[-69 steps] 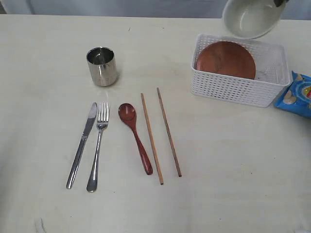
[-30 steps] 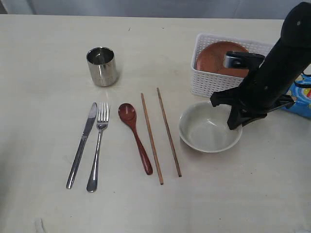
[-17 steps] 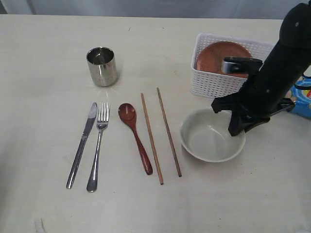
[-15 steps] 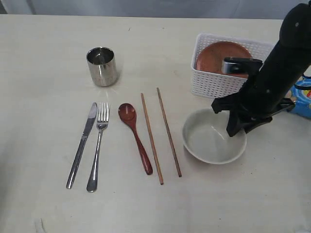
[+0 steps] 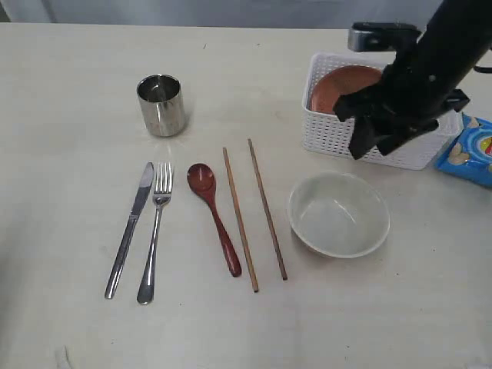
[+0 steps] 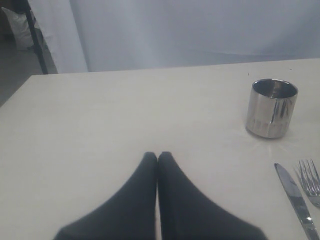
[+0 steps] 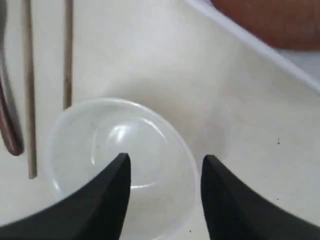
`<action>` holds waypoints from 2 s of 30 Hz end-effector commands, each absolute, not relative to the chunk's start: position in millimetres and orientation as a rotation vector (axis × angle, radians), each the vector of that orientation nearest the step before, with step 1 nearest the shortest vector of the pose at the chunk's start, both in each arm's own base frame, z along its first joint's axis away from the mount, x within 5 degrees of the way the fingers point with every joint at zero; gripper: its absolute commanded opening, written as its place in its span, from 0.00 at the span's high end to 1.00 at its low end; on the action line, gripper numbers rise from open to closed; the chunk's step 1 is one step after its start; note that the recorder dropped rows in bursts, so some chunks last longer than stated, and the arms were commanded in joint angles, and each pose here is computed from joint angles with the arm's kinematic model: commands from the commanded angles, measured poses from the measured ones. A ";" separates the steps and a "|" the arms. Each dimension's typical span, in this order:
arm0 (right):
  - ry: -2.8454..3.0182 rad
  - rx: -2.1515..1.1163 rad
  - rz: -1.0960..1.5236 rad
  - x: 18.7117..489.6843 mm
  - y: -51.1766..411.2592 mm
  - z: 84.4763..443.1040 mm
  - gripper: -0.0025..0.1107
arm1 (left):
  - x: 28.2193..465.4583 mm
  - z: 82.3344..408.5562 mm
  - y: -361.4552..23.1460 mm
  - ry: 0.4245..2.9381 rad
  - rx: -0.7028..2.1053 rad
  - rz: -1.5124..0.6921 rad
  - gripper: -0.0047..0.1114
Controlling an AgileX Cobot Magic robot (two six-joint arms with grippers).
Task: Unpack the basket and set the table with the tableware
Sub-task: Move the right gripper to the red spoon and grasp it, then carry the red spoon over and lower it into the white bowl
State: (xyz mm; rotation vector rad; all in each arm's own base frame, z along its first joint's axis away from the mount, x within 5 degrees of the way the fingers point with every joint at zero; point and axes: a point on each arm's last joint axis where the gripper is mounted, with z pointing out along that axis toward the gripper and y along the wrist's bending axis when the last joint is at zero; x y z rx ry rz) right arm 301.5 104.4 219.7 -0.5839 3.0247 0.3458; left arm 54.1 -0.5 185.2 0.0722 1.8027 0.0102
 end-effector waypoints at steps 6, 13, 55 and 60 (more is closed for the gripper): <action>2.723 -0.884 0.423 250.6 244.3 222.2 0.59 | 54.0 184.2 -0.7 1.804 0.063 0.001 0.96; 2.780 -0.991 0.361 250.4 296.9 159.2 0.59 | 54.0 184.2 -0.7 1.804 0.063 0.001 0.96; 2.717 -1.169 -0.002 265.2 285.0 217.2 0.98 | 54.0 184.2 -0.7 1.804 0.063 0.001 0.96; 2.760 -1.158 -0.235 264.6 252.2 244.8 0.98 | 54.0 184.2 -0.7 1.804 0.063 0.001 0.96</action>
